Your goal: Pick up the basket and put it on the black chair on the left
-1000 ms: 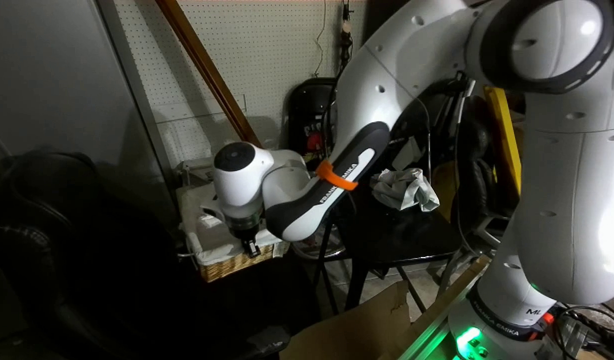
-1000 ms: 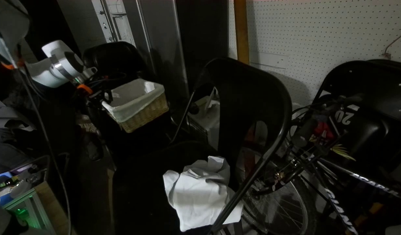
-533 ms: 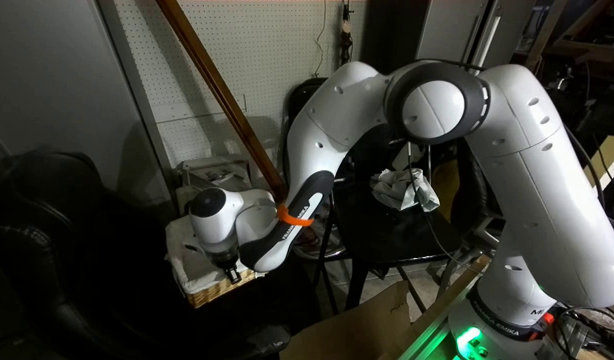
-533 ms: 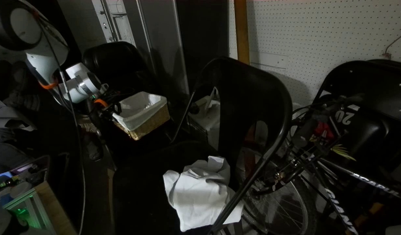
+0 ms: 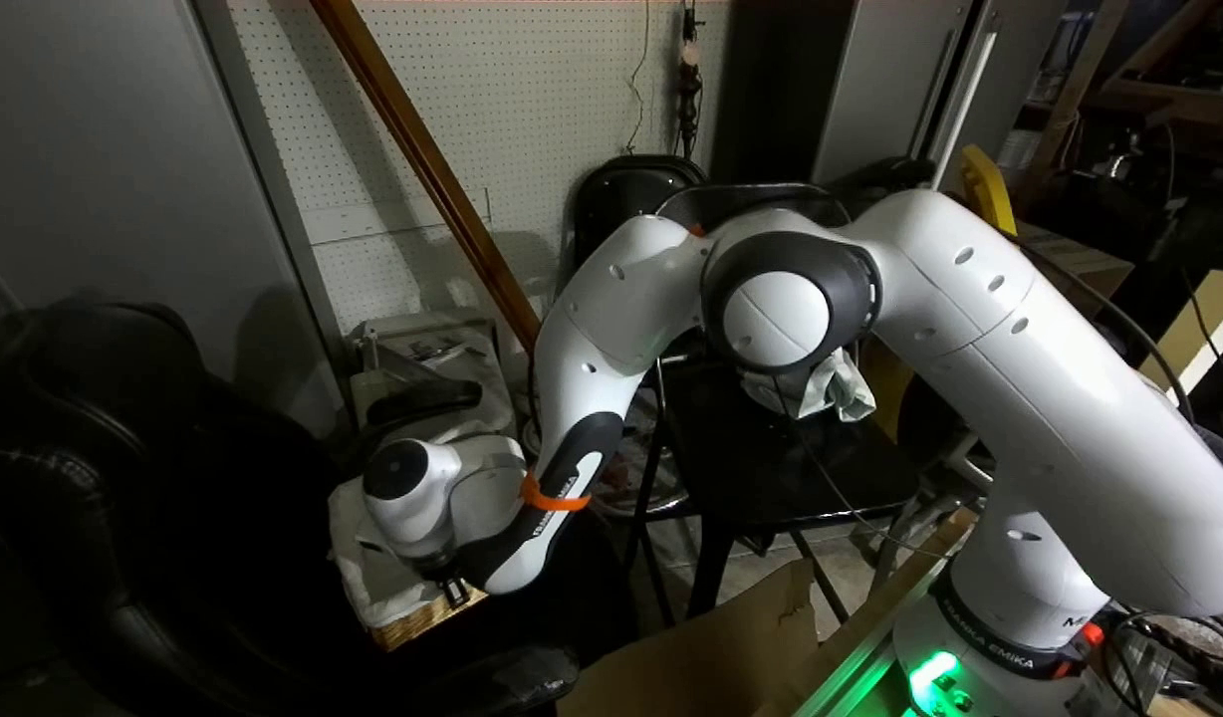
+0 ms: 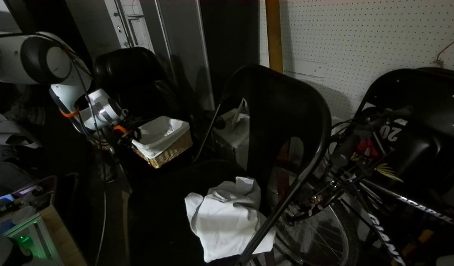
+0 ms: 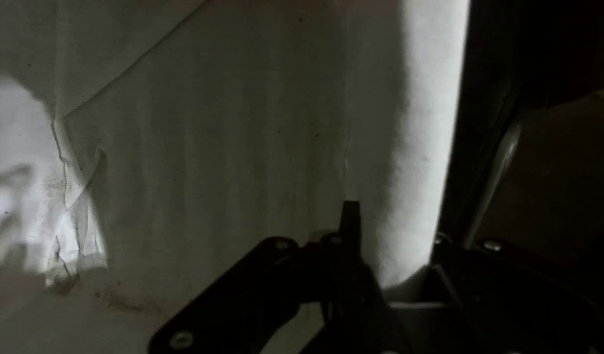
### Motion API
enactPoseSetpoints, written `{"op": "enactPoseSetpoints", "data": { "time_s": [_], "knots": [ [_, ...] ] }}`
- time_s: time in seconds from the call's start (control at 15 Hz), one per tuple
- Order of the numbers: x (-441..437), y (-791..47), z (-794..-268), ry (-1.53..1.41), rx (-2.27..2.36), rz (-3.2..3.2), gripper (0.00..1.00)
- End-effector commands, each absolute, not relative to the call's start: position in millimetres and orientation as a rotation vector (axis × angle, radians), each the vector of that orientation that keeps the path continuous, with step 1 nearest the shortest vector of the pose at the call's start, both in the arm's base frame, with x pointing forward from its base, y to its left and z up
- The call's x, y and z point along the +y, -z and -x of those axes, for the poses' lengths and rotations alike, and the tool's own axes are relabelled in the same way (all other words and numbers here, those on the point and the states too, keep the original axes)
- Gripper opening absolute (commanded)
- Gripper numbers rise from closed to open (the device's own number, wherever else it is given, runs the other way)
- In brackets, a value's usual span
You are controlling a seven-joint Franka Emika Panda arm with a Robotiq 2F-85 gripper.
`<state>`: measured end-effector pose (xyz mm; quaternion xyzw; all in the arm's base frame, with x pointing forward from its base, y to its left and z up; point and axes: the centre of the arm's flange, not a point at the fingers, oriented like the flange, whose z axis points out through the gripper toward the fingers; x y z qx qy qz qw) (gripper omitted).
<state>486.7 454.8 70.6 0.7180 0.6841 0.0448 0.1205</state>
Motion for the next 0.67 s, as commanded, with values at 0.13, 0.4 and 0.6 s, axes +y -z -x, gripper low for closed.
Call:
{"op": "enactPoseSetpoints", "data": {
  "time_s": [0.13,0.4,0.6],
  "knots": [
    [463.9,-43.5,-503.5,-0.155,1.991,-2.088,0.04],
    [457.9,-29.3,-502.3,-0.148,2.014,-2.085,0.04],
    [450.8,-20.8,-500.6,-0.132,2.024,-2.092,0.04]
  ]
}}
